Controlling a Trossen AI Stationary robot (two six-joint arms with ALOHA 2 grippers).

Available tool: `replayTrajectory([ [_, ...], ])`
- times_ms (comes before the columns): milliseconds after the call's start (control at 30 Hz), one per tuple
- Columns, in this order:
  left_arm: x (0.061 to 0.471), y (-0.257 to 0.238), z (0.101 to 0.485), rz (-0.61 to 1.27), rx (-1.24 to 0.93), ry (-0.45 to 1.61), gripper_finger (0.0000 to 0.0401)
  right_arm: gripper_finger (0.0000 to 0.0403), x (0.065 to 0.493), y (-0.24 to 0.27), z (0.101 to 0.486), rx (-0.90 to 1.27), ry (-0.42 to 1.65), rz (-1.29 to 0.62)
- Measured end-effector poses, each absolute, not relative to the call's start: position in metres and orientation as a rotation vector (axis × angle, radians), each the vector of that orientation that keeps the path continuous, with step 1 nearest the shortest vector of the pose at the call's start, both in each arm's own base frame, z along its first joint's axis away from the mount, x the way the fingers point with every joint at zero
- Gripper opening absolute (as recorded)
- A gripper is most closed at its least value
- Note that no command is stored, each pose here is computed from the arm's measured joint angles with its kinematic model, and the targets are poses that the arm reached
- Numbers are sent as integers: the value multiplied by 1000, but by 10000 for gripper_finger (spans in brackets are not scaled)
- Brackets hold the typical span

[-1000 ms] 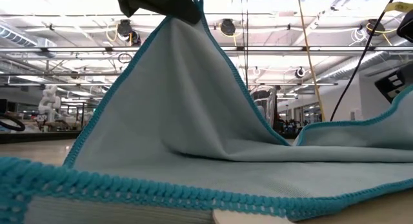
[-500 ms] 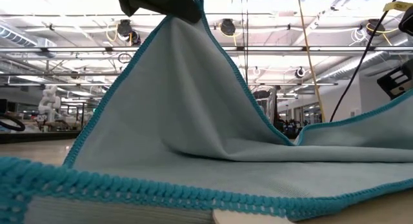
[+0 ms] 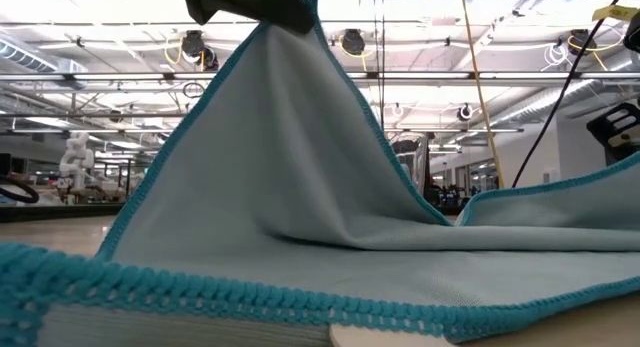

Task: Fold microfiber towels
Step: Fold the blue microfiber cloth

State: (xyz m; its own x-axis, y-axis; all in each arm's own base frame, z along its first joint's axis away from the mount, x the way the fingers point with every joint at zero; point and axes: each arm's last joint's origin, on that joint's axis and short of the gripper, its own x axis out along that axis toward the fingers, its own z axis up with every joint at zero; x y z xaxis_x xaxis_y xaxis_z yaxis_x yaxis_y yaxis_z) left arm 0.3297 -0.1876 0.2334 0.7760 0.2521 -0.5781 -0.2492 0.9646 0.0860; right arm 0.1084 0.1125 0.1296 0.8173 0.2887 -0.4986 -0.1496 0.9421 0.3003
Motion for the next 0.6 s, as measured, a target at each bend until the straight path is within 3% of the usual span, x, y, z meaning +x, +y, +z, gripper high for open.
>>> replayTrajectory([
  [267,332,-218,263,81,-26,463,5,2,127,136,190,201,498,216],
  [600,307,-271,354,-43,255,226,5,1,150,197,299,-36,494,152],
])
